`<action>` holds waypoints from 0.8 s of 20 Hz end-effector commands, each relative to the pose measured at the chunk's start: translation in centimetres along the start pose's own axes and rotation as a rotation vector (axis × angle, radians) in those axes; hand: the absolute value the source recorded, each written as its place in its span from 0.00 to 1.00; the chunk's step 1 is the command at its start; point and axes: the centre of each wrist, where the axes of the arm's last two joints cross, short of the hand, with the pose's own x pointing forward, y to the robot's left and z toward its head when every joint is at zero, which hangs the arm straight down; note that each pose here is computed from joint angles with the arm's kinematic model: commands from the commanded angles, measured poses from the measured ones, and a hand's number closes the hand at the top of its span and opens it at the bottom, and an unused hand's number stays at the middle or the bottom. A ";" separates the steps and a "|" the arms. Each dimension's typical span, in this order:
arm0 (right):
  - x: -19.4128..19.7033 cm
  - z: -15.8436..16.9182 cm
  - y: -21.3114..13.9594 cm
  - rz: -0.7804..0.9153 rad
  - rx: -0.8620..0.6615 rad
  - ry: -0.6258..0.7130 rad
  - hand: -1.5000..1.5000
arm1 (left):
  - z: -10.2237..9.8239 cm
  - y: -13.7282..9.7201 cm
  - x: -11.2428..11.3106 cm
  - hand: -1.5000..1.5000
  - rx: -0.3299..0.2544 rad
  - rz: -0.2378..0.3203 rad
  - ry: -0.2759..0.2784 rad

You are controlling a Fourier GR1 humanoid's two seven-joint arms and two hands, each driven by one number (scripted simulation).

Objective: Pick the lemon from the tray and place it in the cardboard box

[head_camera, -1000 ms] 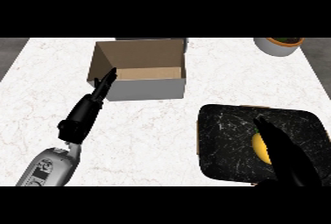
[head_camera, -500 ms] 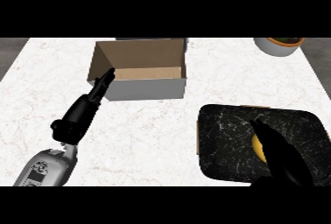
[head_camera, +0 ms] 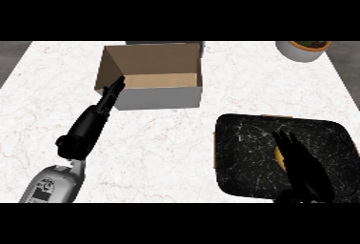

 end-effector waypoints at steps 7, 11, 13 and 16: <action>-1.8 -1.3 1.3 0.050 0.023 -0.035 1.00 | 0.0 -0.6 -1.1 0.50 -0.030 0.018 0.087; -0.1 -2.5 1.0 0.065 -0.070 -0.051 1.00 | 0.2 0.5 -0.4 0.50 -0.037 0.033 0.077; 4.7 -1.7 0.8 0.080 -0.110 -0.131 1.00 | -0.2 -0.8 -0.7 0.50 -0.051 0.035 0.089; 14.6 1.5 3.0 0.107 -0.147 -0.352 1.00 | -0.7 -1.7 -1.0 0.50 -0.074 0.029 0.067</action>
